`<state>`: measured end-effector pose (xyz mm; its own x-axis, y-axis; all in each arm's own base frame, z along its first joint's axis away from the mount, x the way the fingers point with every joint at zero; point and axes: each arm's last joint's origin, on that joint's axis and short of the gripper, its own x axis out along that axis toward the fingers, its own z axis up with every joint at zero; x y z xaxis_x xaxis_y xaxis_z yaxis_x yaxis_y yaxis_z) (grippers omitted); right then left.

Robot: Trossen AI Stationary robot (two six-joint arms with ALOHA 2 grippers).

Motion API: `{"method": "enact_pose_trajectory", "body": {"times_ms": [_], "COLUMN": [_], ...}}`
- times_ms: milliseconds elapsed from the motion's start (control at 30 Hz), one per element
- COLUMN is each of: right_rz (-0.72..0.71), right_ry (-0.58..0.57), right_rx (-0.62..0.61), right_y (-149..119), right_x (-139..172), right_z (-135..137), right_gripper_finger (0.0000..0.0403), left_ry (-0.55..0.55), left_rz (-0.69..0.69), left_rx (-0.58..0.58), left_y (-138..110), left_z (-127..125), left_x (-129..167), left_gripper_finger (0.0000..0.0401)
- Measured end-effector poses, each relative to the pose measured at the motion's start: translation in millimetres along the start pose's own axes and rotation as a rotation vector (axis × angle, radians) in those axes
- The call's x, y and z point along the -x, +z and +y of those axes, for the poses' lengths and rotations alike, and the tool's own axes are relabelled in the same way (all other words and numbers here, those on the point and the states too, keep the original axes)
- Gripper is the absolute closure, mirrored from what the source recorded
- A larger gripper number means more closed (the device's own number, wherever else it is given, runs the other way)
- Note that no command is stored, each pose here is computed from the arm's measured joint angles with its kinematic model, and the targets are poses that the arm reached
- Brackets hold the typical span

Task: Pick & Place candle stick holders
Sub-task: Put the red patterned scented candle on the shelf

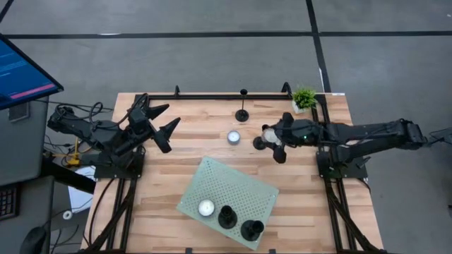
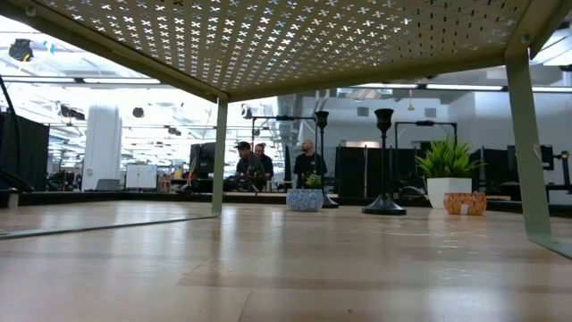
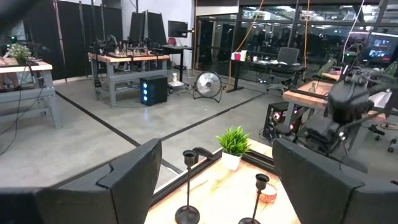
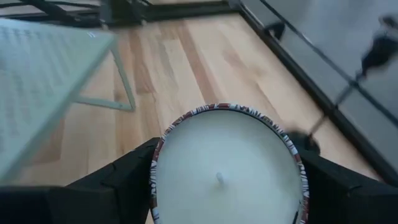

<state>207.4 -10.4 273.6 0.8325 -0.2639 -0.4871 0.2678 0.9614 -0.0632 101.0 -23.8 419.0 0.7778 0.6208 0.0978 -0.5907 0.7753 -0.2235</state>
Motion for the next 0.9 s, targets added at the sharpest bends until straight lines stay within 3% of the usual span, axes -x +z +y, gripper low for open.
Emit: {"method": "enact_pose_trajectory", "body": {"times_ms": [167,500,733,900], "right_rz": [-0.012,-0.173,-0.212,-0.234], "right_ry": [0.06,0.354,0.529,0.586], "right_rx": [0.109,0.257,0.329,0.367], "right_y": [26.4,62.1,79.2,90.4], "right_x": [-13.3,-71.7,-110.8,-131.2], "right_z": [0.6,17.4,40.8,61.9], "right_gripper_finger": [0.0117,0.0117,0.0117,0.0117], "left_ry": [-0.001,-0.001,-0.001,-0.001], "left_rz": [0.0,0.001,0.001,0.0], "left_rx": [0.0,-0.001,-0.001,-0.001], "left_y": [0.0,-0.2,-0.1,-0.1], "left_z": [-0.1,-0.3,-0.3,-0.3], "left_x": [0.0,-0.1,0.0,0.0], "left_gripper_finger": [0.0093,0.0093,0.0093,0.0093]}}
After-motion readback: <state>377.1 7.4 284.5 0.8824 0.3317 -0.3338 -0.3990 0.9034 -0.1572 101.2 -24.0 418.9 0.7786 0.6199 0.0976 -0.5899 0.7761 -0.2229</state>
